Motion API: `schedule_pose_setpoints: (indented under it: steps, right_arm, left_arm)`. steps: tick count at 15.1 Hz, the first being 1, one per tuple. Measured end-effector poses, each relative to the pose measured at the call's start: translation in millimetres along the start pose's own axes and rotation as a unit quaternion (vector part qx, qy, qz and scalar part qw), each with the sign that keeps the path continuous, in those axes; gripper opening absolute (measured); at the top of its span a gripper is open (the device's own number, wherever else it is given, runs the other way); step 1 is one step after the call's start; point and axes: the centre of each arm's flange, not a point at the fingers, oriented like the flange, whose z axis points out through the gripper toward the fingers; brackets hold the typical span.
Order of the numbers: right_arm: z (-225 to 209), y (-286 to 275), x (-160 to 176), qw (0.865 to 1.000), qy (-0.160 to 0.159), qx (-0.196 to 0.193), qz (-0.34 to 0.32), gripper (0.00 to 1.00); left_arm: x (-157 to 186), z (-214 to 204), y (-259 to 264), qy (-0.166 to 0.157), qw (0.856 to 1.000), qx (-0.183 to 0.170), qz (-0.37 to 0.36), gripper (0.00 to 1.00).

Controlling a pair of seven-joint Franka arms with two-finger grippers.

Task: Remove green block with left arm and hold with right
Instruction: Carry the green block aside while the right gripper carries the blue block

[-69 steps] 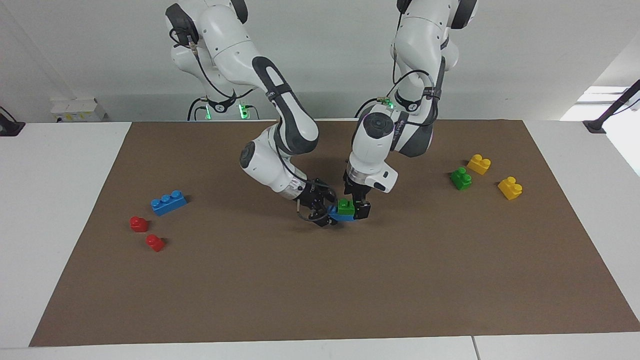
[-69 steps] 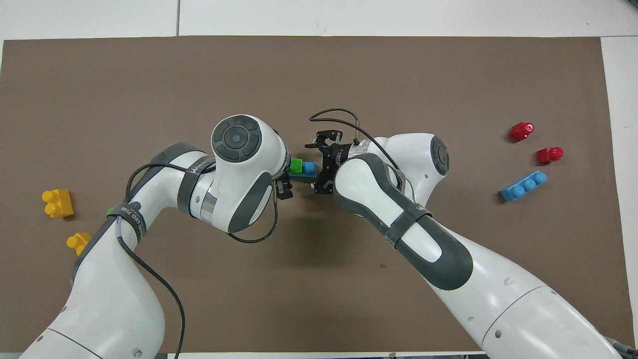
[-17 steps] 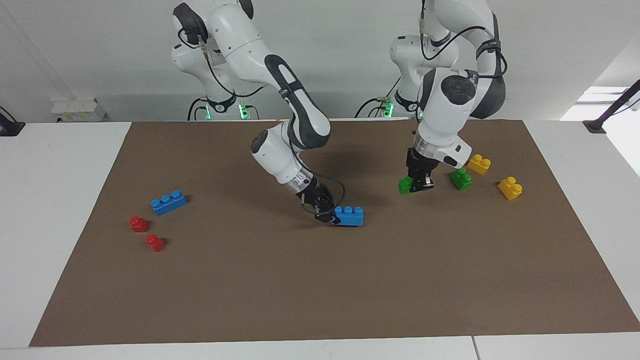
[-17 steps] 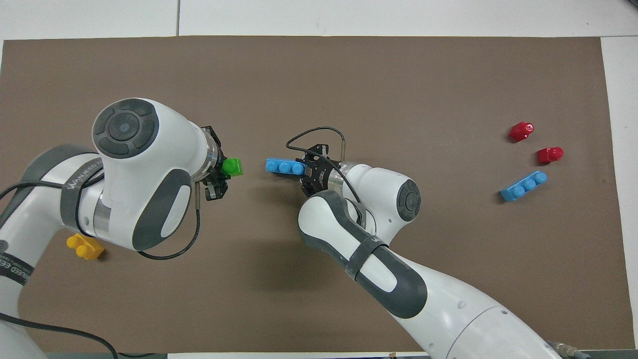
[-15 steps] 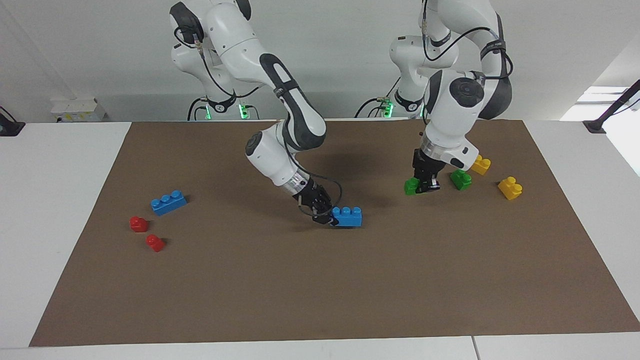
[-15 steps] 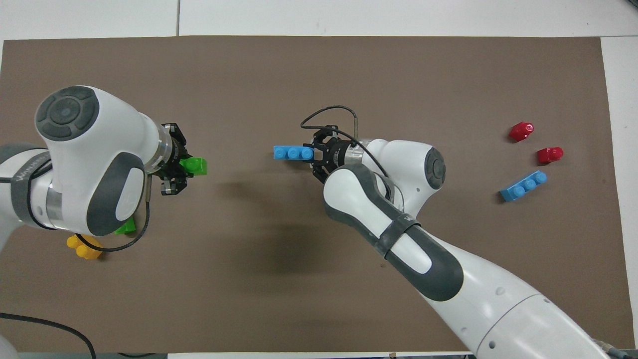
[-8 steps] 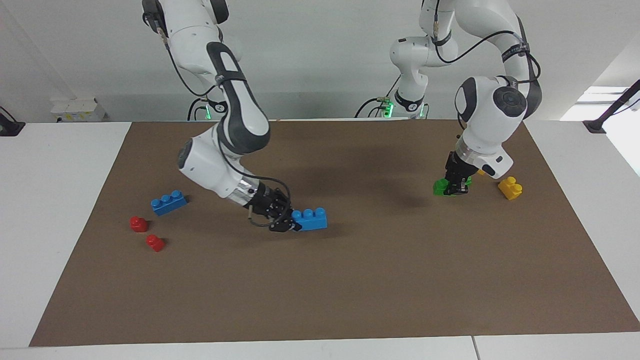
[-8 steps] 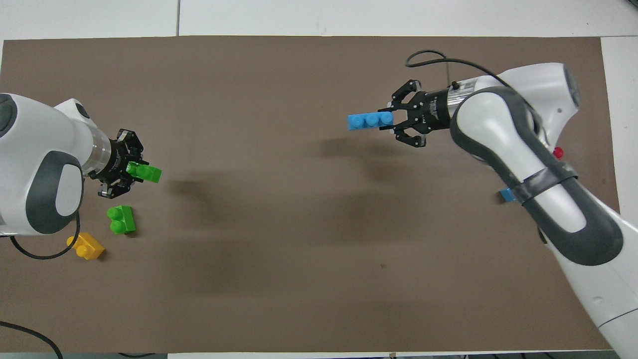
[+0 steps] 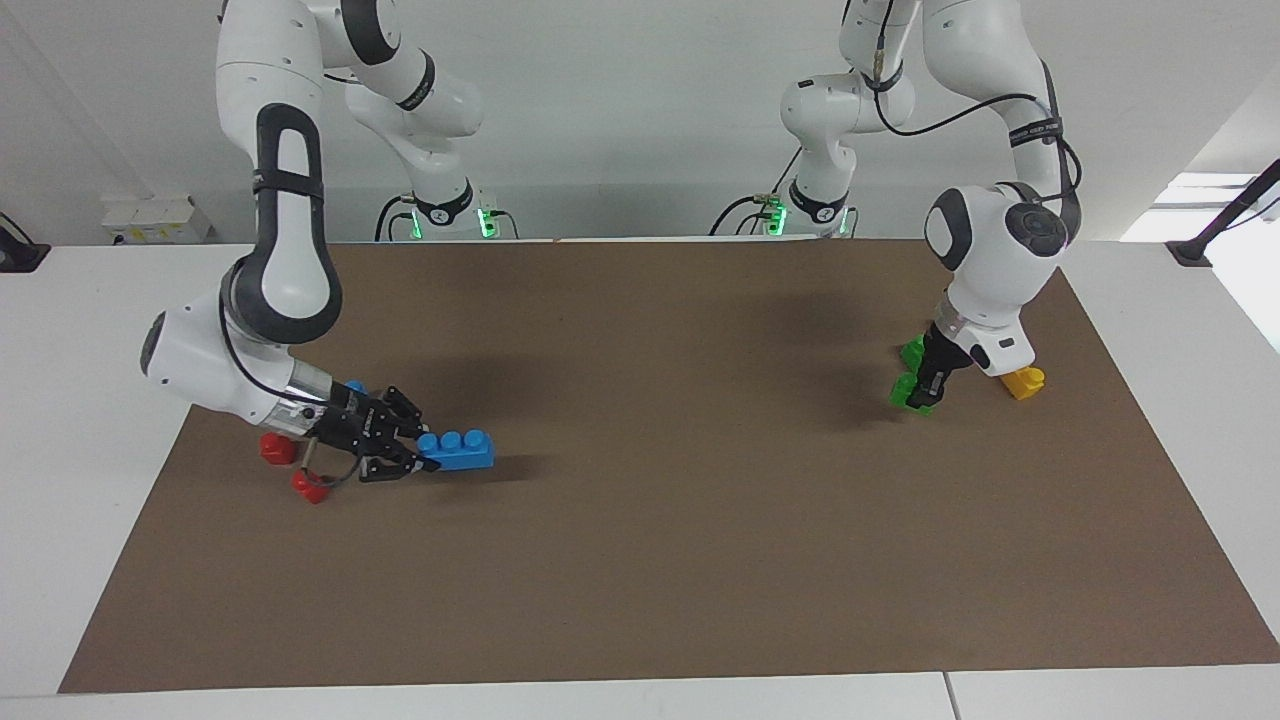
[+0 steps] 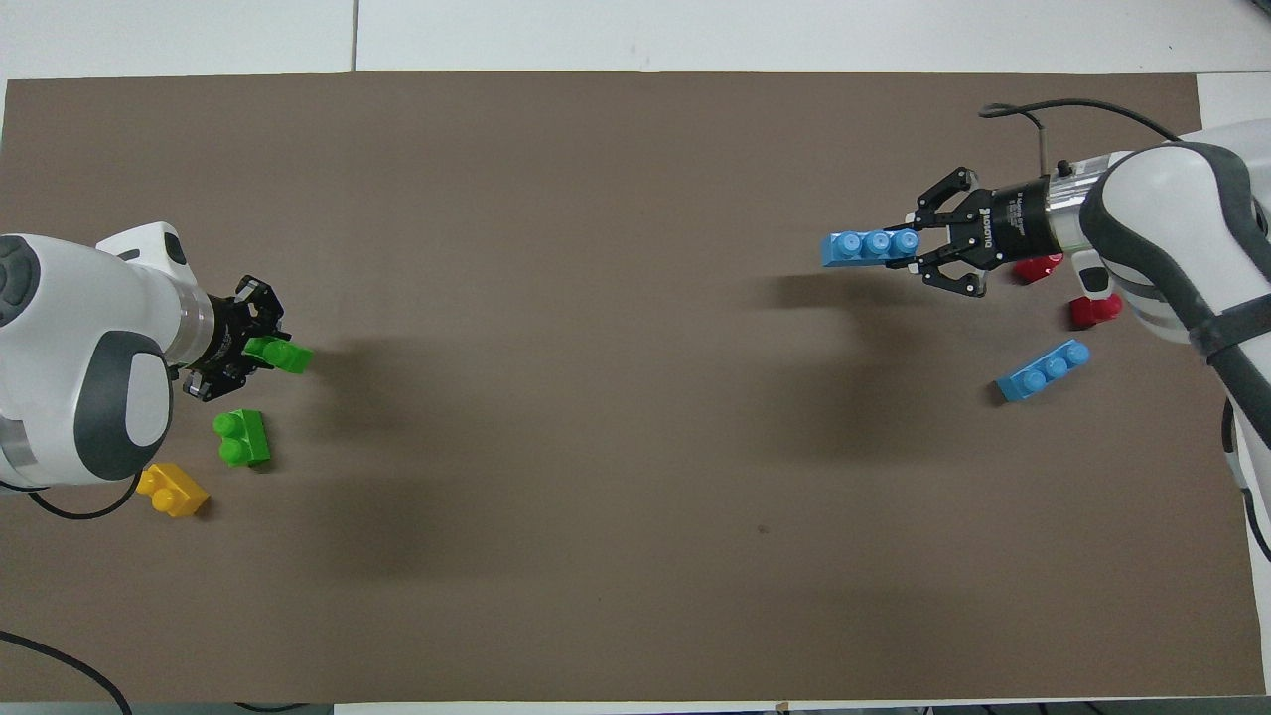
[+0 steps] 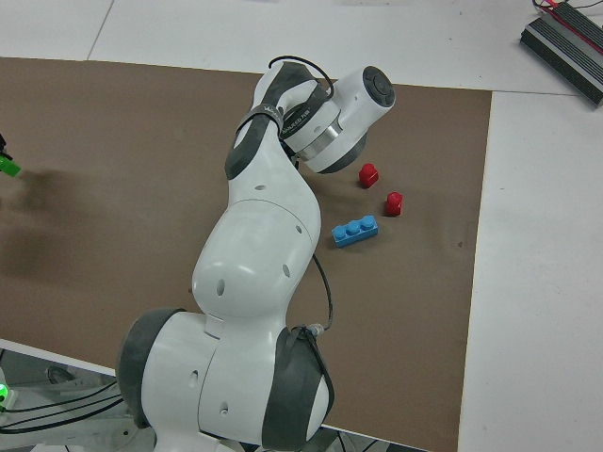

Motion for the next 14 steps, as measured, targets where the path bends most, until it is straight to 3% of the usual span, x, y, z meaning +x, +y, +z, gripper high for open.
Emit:
schedule_pose_setpoints:
  steps: [5, 9, 14]
  right_arm:
    - [-5.1, 17.9, 57.5, 1.000, 0.000, -0.013, -0.006, 0.34]
    - [-7.8, 26.9, 75.9, 1.000, 0.004, -0.018, 0.000, 0.34]
    - [-19.8, 33.3, 92.4, 1.000, 0.010, -0.017, 0.001, 0.34]
  left_arm:
    - [13.1, 23.0, 1.8, 0.007, 1.000, -0.014, 0.000, 0.35]
    - [17.9, 33.9, 2.5, 0.009, 1.000, -0.018, 0.004, 0.35]
    - [51.9, 33.6, -17.0, 0.014, 1.000, -0.021, 0.013, 0.35]
